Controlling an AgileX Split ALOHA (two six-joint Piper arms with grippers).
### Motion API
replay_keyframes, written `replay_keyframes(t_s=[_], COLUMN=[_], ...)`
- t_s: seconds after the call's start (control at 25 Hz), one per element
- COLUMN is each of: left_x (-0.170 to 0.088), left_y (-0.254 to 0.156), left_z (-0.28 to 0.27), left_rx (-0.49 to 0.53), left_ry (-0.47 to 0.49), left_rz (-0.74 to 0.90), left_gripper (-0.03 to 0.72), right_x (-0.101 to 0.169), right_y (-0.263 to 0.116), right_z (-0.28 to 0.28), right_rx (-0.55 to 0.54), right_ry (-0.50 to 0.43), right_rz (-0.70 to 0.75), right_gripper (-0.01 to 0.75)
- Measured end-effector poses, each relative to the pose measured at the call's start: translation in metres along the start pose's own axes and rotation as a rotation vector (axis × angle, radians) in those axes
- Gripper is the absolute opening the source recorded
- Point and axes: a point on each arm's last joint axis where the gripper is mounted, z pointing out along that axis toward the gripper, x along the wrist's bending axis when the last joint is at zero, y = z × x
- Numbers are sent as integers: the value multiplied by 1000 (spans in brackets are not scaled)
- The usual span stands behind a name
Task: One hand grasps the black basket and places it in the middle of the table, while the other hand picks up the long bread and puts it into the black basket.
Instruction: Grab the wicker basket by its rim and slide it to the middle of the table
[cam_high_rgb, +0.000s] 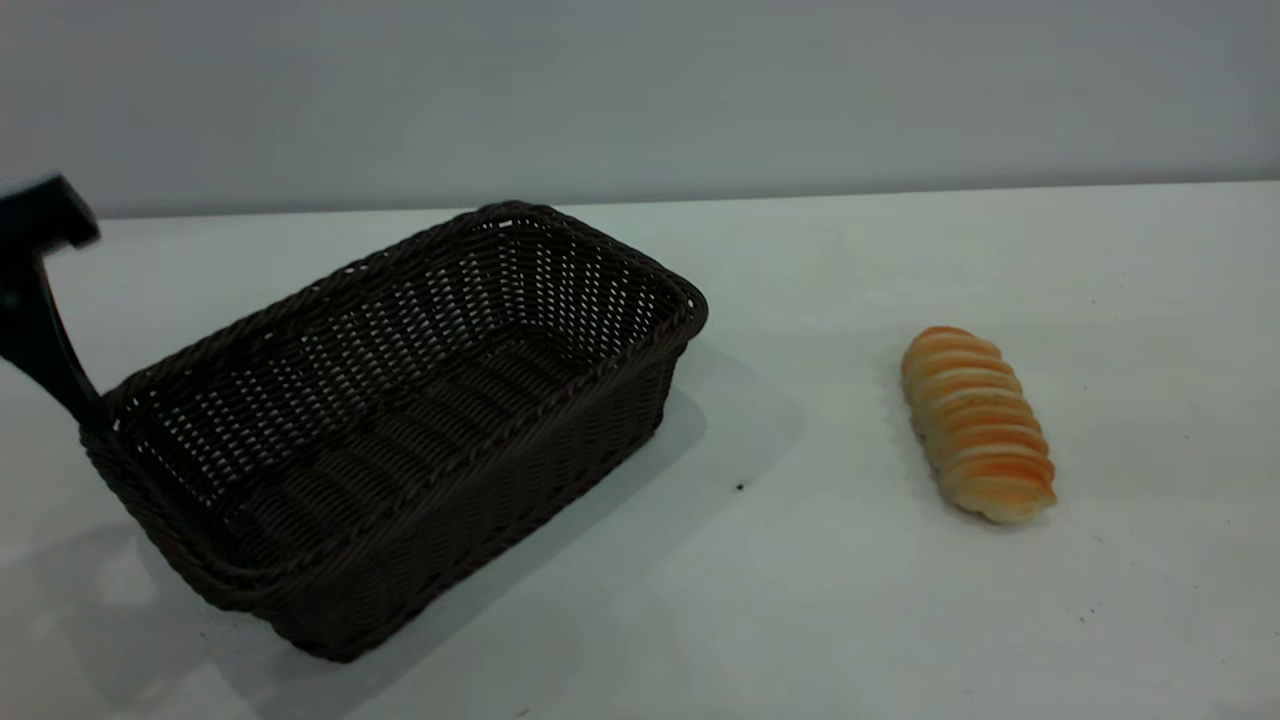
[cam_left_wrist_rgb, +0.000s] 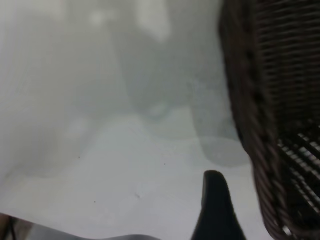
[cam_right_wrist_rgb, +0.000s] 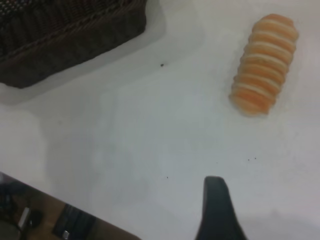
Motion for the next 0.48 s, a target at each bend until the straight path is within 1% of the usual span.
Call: replay_keyframes(t_s=[0.16,0.32,0.48], left_x=[-1,-12,-19], left_y=[4,2,-4], left_z=[19,37,53], left_rx=[4,-1,30], left_ry=[-1,-35,-40], left_rz=[-58,-46,-43], left_gripper=[571,571,571], right_x=[0,0,0], right_y=[0,0,-1], right_z=[0,0,0], right_rx=[1,1,6], right_ry=[0,0,-3], right_rz=[-3,-3,-9], right_gripper=[495,495,495])
